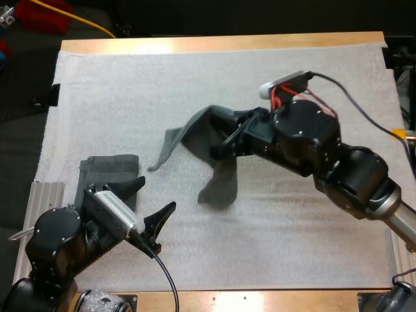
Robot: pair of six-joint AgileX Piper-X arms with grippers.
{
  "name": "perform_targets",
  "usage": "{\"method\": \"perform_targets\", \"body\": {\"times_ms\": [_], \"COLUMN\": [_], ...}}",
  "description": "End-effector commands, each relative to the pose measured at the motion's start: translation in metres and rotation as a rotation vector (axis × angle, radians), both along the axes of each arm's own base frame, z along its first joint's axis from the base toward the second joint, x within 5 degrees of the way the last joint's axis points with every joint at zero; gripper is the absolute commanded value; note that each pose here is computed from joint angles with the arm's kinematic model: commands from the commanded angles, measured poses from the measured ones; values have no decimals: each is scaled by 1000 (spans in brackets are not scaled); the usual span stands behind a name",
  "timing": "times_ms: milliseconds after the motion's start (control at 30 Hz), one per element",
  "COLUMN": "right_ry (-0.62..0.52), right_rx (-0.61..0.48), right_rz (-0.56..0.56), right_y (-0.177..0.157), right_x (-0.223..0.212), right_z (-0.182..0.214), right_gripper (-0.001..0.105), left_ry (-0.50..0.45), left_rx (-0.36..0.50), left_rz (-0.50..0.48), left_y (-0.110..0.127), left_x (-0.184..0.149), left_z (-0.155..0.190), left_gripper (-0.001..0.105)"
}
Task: Pick towel from pile, fold and stack
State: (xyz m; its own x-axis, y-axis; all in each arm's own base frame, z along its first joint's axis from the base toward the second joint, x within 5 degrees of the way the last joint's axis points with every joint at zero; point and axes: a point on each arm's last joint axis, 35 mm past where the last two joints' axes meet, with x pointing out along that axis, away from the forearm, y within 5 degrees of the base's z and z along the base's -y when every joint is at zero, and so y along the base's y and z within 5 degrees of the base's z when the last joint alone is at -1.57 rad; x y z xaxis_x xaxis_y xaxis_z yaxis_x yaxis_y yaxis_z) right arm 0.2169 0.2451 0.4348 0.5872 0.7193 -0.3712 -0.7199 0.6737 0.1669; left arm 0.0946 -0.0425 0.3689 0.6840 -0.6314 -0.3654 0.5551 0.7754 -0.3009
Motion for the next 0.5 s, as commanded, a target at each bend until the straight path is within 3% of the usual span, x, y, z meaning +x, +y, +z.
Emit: {"method": "perform_targets", "body": {"times_ms": [0, 167, 467], "right_ry": [14, 135, 291], "right_rx": [-18, -111, -264], "right_rz": [-8, -11, -129], "right_y": [0, 5, -13], "right_x": [4, 29, 79], "right_z": [-5, -54, -120], "right_gripper": [1, 1, 1], "left_ry": [5, 9, 9], "left_rx": [-9, -7, -7], "left_rz": [0, 0, 0], "left_y": [0, 0, 0], "left_x": [-1, -1, -1], "left_z": [2, 1, 1], "left_gripper": [69, 69, 69]}}
